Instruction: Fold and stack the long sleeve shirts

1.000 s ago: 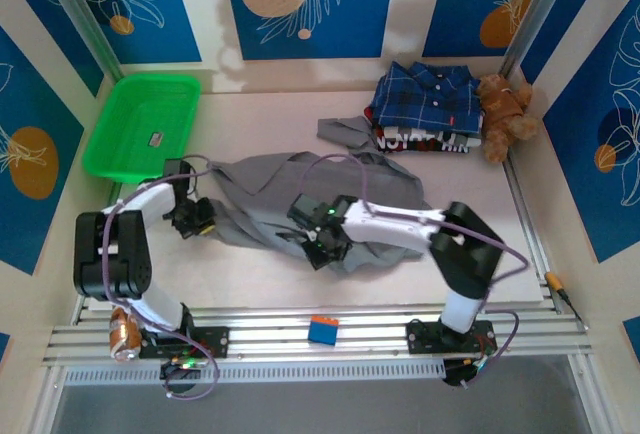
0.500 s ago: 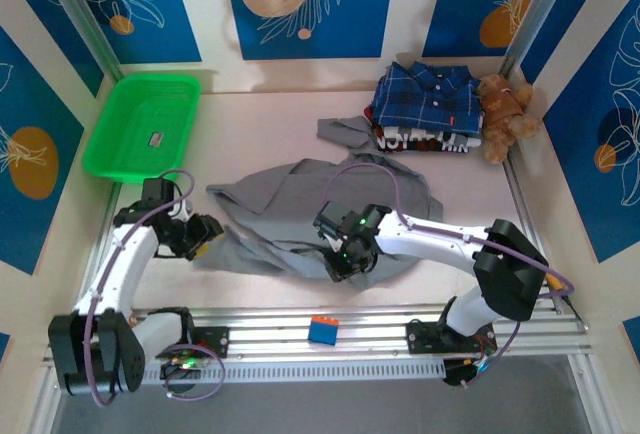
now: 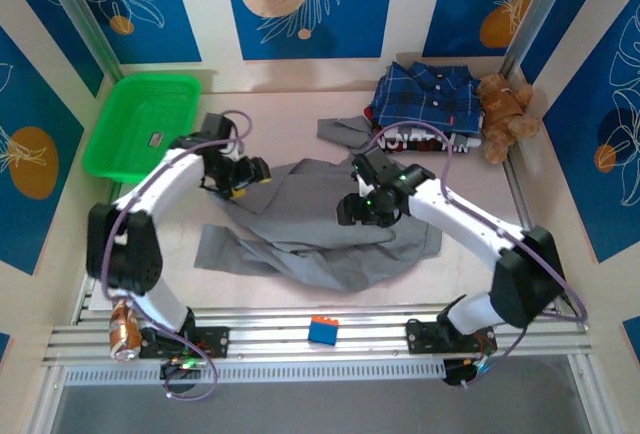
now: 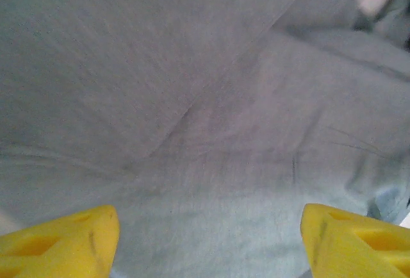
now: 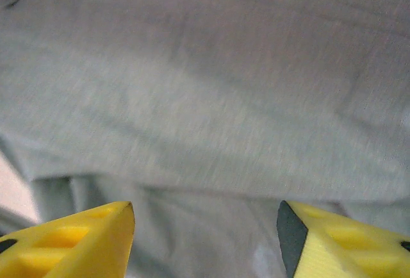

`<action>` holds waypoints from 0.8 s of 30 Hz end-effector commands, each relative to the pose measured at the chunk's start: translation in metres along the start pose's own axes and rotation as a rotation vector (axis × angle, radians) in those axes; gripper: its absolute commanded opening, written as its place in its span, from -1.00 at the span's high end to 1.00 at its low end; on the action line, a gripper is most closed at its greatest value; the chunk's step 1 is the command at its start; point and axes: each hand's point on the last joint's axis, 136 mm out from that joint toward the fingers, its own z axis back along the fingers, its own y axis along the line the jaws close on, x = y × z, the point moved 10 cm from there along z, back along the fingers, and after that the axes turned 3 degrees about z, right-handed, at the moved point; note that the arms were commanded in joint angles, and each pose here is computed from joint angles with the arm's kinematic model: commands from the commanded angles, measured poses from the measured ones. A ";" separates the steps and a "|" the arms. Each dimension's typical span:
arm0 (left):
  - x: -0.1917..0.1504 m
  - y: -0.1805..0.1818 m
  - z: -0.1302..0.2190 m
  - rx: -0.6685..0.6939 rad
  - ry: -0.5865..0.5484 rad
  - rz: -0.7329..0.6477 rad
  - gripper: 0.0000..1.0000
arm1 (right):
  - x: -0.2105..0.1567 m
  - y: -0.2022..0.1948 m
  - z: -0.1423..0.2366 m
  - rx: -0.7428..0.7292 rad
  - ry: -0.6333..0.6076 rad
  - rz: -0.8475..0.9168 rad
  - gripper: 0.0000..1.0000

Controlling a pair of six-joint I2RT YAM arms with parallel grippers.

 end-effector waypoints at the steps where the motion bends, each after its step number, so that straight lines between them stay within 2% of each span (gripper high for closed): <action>1: 0.005 -0.008 -0.026 -0.097 0.010 0.123 -0.50 | 0.017 -0.008 -0.029 -0.007 0.029 -0.078 -0.12; 4: 0.009 -0.001 -0.052 -0.106 0.022 0.222 -0.45 | 0.026 -0.013 -0.055 -0.022 0.066 -0.133 0.01; 8: 0.007 0.009 -0.060 -0.061 0.007 0.276 -0.46 | 0.032 -0.015 -0.079 -0.049 0.119 -0.142 0.05; 18: -0.025 0.036 -0.056 0.021 0.038 0.327 -0.60 | 0.036 -0.026 -0.104 -0.065 0.169 -0.172 0.06; 24: -0.018 0.034 -0.059 0.021 0.013 0.347 -0.62 | 0.037 -0.025 -0.112 -0.068 0.191 -0.162 0.06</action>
